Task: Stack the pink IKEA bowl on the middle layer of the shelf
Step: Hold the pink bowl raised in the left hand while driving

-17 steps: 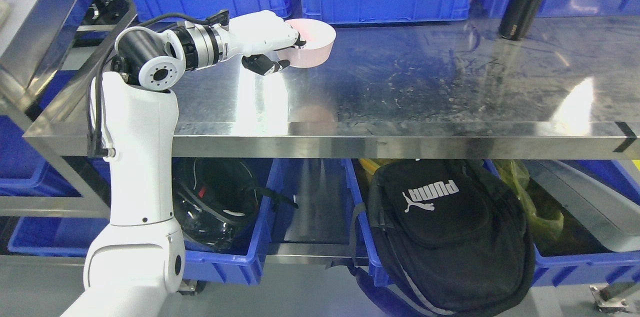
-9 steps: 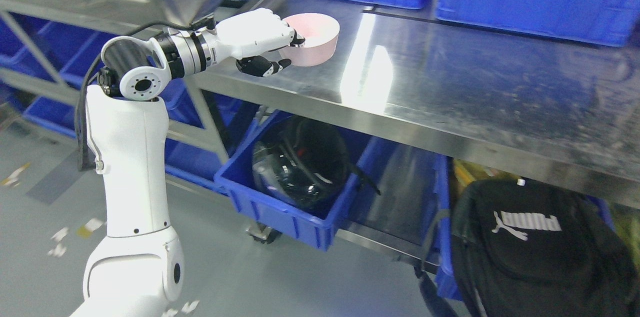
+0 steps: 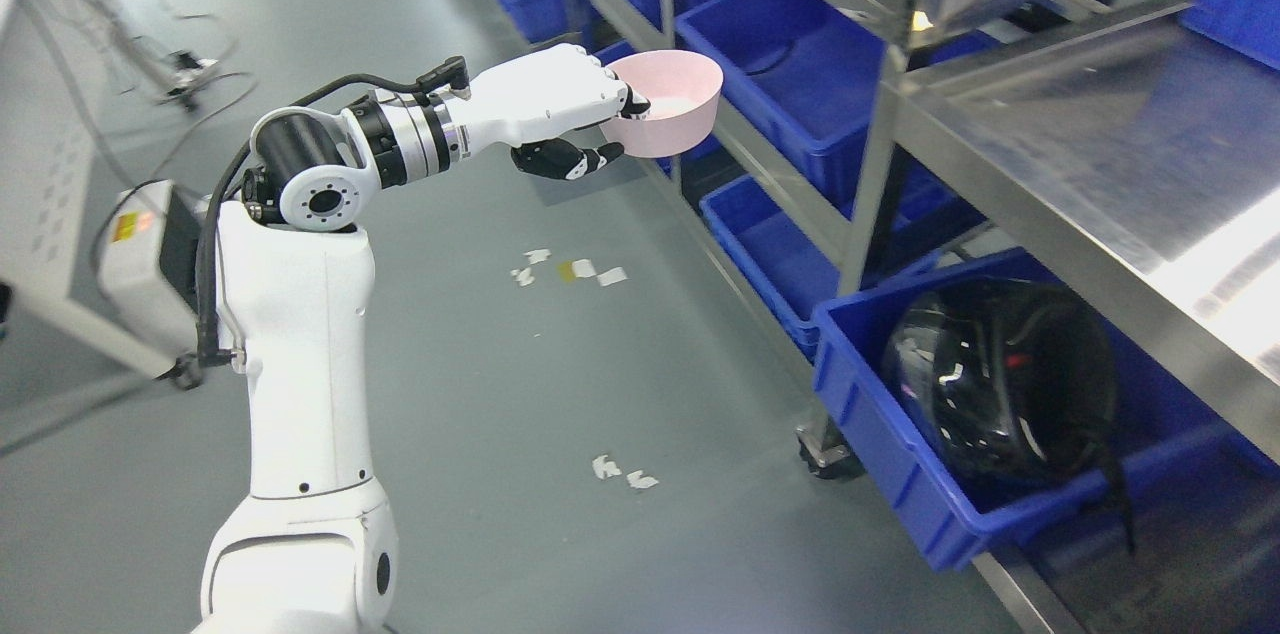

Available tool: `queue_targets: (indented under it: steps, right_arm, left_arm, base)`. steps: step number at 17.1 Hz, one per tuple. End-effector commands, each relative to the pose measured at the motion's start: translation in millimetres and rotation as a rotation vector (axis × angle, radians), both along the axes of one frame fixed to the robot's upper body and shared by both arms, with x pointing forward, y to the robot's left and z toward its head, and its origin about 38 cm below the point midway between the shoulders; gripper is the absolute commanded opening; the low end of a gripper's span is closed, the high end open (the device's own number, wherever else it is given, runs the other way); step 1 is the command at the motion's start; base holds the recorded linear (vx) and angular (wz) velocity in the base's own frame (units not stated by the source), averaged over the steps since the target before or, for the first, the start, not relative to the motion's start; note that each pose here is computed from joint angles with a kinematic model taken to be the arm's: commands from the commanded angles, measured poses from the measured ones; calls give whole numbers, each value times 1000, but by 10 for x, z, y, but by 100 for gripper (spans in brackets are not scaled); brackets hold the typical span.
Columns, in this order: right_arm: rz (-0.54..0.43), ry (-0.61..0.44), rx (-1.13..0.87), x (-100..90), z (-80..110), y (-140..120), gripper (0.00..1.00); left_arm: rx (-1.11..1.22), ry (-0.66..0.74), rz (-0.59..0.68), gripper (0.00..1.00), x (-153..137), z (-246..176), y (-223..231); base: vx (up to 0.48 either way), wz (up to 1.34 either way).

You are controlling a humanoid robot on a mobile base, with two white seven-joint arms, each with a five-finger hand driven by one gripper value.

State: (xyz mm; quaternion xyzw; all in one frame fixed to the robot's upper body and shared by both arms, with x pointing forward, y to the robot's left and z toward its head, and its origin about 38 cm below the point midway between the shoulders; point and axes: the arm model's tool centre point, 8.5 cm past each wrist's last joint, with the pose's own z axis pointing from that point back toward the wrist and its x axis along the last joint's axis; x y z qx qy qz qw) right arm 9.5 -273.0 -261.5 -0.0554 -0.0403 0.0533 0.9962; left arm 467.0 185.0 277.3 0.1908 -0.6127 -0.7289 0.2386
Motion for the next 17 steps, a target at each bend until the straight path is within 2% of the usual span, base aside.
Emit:
queue_targets:
  steps: [1,12,17]
  right_arm:
    - [0,7,-14,-92,8,-108,100]
    - [0,7,-14,-92,8,-108,100]
    - [0,7,-14,-92,8,-108,100]
  left_arm:
    - [2,-20,-37,0,-57,29,-157]
    - [3,-48,-38,0,-82,111,-165]
    - [5,-57,-41,0,-89,138,-177]
  base:
    - [-5,1213]
    - [77,609]
    - [116,302]
